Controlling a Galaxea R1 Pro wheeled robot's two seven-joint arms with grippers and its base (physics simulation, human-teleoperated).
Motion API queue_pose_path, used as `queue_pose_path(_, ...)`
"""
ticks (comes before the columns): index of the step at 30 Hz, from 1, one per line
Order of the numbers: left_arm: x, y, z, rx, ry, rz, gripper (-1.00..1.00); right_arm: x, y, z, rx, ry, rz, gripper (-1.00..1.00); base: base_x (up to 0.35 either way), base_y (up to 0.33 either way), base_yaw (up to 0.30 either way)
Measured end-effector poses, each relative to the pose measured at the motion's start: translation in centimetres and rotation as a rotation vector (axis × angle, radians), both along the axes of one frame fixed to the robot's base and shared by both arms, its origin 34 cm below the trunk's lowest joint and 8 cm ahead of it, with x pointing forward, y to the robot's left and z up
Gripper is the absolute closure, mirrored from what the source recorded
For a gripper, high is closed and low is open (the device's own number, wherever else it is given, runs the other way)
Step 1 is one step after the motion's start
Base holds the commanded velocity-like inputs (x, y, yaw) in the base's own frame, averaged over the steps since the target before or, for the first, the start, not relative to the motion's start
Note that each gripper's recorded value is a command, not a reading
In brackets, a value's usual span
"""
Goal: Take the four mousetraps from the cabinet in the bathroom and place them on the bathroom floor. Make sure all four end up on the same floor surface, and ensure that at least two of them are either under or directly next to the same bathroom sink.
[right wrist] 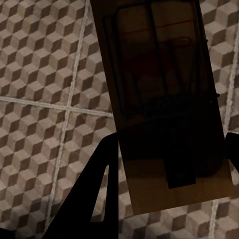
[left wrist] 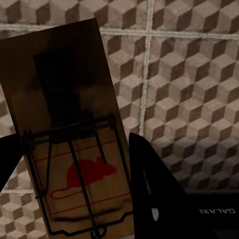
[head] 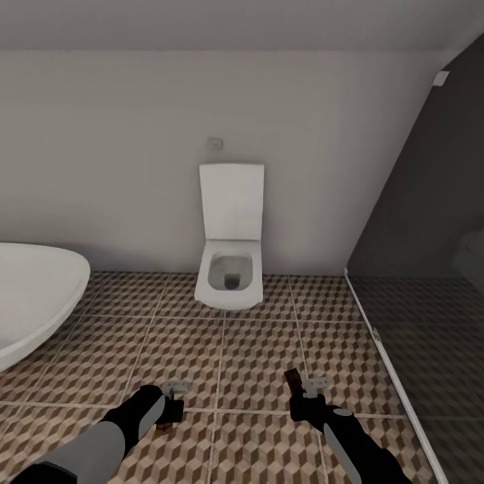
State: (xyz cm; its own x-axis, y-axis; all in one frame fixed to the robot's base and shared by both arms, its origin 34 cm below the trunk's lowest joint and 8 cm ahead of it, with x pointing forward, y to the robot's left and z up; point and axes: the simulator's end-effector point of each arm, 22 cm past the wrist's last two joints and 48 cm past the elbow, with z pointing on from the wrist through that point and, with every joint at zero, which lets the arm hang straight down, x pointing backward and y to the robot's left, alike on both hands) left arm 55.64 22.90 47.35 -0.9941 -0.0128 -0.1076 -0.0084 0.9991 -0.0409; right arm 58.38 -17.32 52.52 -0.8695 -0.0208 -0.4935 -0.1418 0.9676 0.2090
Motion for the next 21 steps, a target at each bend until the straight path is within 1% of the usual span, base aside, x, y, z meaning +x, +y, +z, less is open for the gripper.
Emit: queue_pose_path(21, -0.2, -0.1, -3.7, -0.002, -0.001, -0.001, 1.00, -0.3, 0.0, -3.7, -0.001, -0.001, 0.001, 1.00, 0.000, 0.000, 0.000)
